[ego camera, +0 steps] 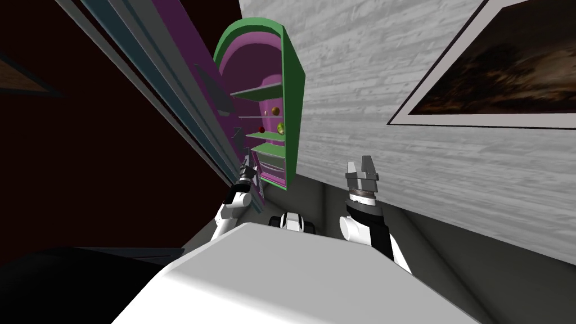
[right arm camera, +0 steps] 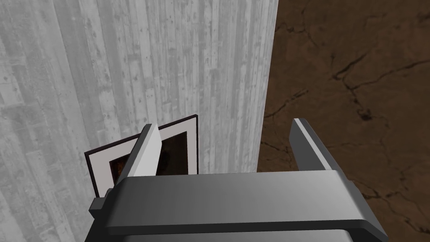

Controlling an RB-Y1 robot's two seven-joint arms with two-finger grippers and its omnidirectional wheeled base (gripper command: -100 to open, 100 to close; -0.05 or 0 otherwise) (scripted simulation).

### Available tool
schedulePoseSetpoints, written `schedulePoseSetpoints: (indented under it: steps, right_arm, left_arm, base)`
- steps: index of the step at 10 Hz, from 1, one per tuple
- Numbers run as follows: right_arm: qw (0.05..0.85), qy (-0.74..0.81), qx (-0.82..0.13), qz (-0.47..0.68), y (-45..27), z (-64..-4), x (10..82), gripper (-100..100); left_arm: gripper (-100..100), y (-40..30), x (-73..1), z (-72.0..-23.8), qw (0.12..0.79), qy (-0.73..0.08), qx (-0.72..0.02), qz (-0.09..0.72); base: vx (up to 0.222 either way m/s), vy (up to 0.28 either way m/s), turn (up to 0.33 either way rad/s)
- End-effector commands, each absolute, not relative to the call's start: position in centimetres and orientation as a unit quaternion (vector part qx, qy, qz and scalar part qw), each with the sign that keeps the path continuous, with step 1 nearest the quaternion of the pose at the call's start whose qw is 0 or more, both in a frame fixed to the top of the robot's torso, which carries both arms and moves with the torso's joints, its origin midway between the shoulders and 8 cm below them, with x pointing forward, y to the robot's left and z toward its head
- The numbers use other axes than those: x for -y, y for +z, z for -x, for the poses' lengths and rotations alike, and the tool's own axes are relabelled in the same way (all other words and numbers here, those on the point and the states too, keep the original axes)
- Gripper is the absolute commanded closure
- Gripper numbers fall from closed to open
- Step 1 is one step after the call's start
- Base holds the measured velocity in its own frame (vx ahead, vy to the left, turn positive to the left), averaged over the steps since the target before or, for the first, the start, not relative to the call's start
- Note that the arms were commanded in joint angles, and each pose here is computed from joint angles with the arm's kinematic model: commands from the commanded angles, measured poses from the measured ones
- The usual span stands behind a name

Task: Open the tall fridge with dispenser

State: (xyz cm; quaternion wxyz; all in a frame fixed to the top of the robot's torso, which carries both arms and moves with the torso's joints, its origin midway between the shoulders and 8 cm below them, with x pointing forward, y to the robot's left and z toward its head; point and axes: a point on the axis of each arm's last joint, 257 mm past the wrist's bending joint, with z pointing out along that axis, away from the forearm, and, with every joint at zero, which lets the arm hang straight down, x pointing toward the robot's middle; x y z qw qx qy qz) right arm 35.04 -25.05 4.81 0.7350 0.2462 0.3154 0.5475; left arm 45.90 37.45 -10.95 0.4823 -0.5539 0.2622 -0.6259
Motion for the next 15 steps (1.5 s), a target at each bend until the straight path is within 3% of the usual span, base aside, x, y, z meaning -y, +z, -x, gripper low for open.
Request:
schedulePoseSetpoints:
  steps: [1,13,14,15]
  right_arm:
    - [0.735,0.547,-0.315,-0.246,4.8,-35.0,25.0,0]
    - [0.735,0.548,-0.315,-0.246,4.8,-35.0,25.0,0]
    - [0.735,0.547,-0.315,-0.246,4.8,-35.0,25.0,0]
    - [0.735,0.547,-0.315,-0.246,4.8,-35.0,25.1,0]
  left_arm:
    - [-100,-12.6,-38.4,-47.0,0.464,-0.619,-0.263,0.576]
    - [-100,-18.3,-42.2,-50.6,0.393,-0.592,-0.252,0.657]
    - [100,-18.3,-42.2,-50.6,0.393,-0.592,-0.252,0.657]
    - [100,-18.1,-41.4,-50.6,0.388,-0.596,-0.259,0.654]
  base:
    - [0.059,-0.109,0.046]
    - [0.054,-0.100,0.037]
    - [0.002,-0.006,0.000]
    - [-0.087,0.115,-0.087]
